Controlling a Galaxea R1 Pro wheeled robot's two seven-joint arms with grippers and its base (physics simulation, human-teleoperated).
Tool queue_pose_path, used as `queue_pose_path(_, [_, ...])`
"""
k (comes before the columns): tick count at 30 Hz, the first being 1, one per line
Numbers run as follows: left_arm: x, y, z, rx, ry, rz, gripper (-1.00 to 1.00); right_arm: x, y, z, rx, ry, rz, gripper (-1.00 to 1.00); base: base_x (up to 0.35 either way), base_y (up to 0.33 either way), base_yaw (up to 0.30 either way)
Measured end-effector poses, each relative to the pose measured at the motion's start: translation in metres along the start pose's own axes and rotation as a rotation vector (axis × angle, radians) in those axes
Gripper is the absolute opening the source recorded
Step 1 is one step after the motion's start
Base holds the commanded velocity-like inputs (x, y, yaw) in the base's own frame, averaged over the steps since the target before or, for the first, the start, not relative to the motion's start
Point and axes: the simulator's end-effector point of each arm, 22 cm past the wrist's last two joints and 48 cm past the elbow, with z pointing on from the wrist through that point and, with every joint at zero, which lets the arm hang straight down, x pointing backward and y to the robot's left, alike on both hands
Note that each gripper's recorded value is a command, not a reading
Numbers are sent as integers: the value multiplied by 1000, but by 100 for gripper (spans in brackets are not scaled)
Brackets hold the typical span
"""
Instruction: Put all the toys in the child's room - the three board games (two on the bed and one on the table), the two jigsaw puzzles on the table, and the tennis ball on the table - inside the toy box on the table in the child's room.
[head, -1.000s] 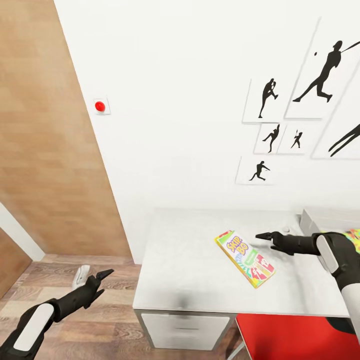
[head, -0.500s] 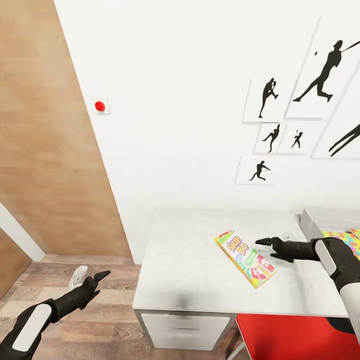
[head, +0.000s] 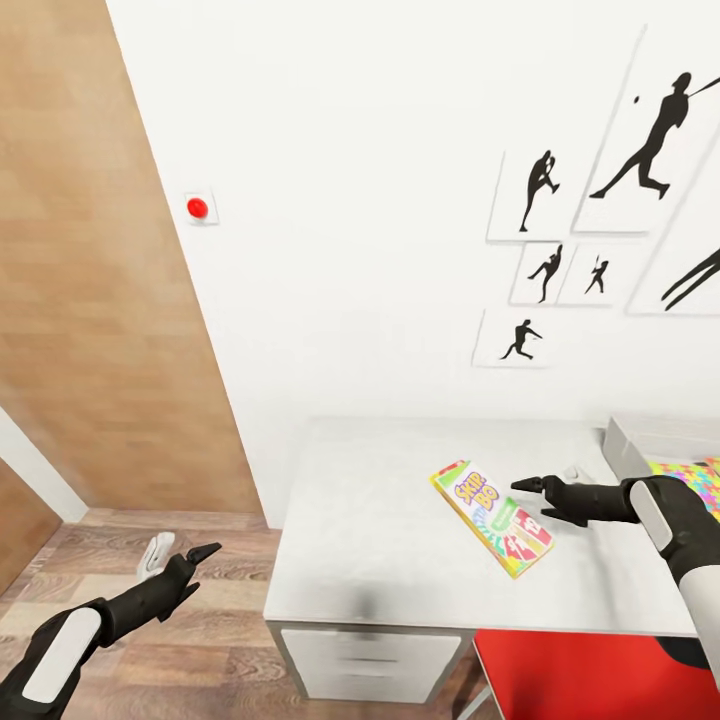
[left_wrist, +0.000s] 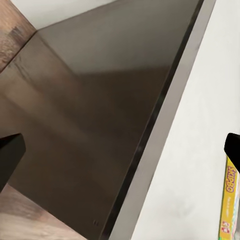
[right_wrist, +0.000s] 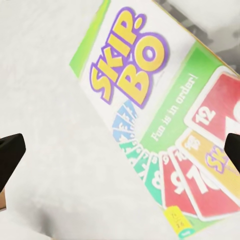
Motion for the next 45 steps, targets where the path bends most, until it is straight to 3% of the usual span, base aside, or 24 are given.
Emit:
queue_pose_path(15, [-2, -1, 2, 11, -6, 0, 100, 2, -4, 3, 2, 3, 10, 100, 0, 0, 0])
queue_pose_path(34, [-2, -1, 2, 10, -6, 1, 100, 29, -23, 16, 12, 63, 85, 100, 0, 0, 0])
queue_pose_path(39, [-2, 0, 4, 11, -5, 0, 100, 27, -24, 18, 12, 55, 80, 100, 0, 0, 0])
queue_pose_path(45, [-2, 3, 9, 12, -4, 0, 100, 9, -25, 22, 11, -15, 24, 100, 0, 0, 0])
